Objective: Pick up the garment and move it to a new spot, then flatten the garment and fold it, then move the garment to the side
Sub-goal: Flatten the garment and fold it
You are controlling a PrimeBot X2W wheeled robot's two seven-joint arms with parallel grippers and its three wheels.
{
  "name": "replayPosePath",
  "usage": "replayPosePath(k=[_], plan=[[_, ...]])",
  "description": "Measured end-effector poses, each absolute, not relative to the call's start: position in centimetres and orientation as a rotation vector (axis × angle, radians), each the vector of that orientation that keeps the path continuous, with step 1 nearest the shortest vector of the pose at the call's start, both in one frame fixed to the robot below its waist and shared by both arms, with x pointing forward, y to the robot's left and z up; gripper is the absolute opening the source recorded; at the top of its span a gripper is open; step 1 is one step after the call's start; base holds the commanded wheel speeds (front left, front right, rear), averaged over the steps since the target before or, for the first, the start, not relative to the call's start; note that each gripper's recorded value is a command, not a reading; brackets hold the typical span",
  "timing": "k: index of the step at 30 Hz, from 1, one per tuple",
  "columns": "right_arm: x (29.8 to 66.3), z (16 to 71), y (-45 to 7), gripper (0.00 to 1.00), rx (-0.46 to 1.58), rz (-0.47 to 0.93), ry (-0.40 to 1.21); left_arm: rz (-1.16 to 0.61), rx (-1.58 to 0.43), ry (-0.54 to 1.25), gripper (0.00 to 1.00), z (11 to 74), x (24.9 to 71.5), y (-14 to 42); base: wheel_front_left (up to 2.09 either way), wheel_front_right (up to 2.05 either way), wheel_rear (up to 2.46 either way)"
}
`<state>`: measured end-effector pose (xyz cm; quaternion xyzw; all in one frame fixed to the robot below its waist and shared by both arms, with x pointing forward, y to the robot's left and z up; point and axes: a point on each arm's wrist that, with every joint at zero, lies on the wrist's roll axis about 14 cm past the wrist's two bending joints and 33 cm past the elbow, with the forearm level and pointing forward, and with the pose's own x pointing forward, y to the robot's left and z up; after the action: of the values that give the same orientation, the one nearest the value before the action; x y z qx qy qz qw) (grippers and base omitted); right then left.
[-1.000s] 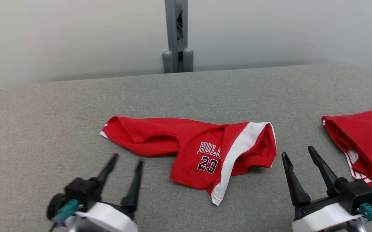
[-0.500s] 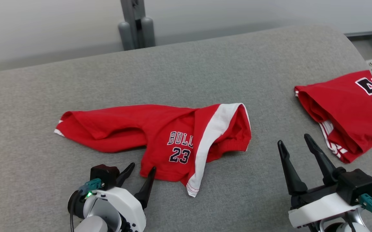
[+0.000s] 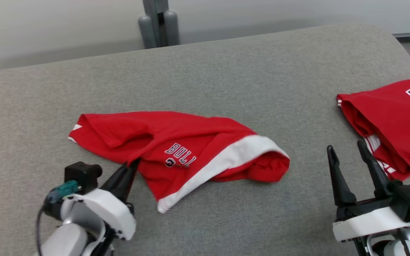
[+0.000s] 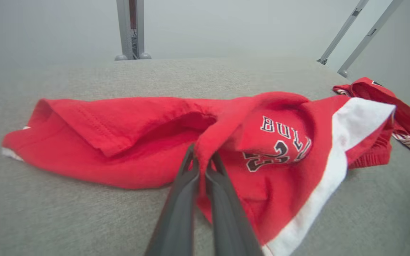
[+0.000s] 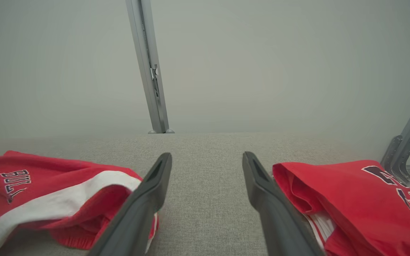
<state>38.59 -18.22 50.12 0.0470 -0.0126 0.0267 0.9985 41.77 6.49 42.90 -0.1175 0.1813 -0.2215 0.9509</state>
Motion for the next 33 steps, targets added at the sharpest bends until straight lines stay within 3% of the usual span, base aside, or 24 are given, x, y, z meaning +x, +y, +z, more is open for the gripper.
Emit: replayPosePath(k=[13, 14, 15, 16, 22, 26, 33], plan=[[39.8, 50.7, -17.0, 1.0, 0.09, 0.091, -0.052, -0.218, -0.184, 0.455, 0.0, 45.9, 39.1, 17.0, 0.0, 0.0, 0.0], [39.8, 50.6, -17.1, 1.0, 0.091, 0.09, -0.05, -0.213, -0.188, 0.464, 0.2, 45.7, 39.0, 17.1, 0.0, 0.0, 0.0], [39.8, 50.5, -17.1, 1.0, 0.093, 0.088, -0.046, -0.197, -0.214, 0.458, 0.56, 45.7, 39.1, 17.1, 0.0, 0.0, 0.0], [39.8, 50.4, -17.2, 1.0, 0.094, 0.086, -0.042, -0.187, -0.23, 0.443, 1.0, 45.7, 39.4, 17.0, 0.0, 0.0, 0.0], [39.4, 50.3, -17.4, 1.0, 0.098, 0.079, -0.04, -0.113, -0.324, 0.165, 1.0, 49.2, 42.0, 16.7, 0.0, 0.0, 0.0], [39.1, 51.0, -17.2, 1.0, 0.089, 0.087, -0.058, -0.008, -0.265, 0.011, 1.0, 50.7, 42.2, 18.7, 0.0, 0.0, 0.0], [38.4, 52.5, -16.5, 1.0, 0.079, 0.109, -0.101, 0.073, -0.206, -0.125, 1.0, 54.0, 41.0, 20.7, 0.0, 0.0, 0.0]])
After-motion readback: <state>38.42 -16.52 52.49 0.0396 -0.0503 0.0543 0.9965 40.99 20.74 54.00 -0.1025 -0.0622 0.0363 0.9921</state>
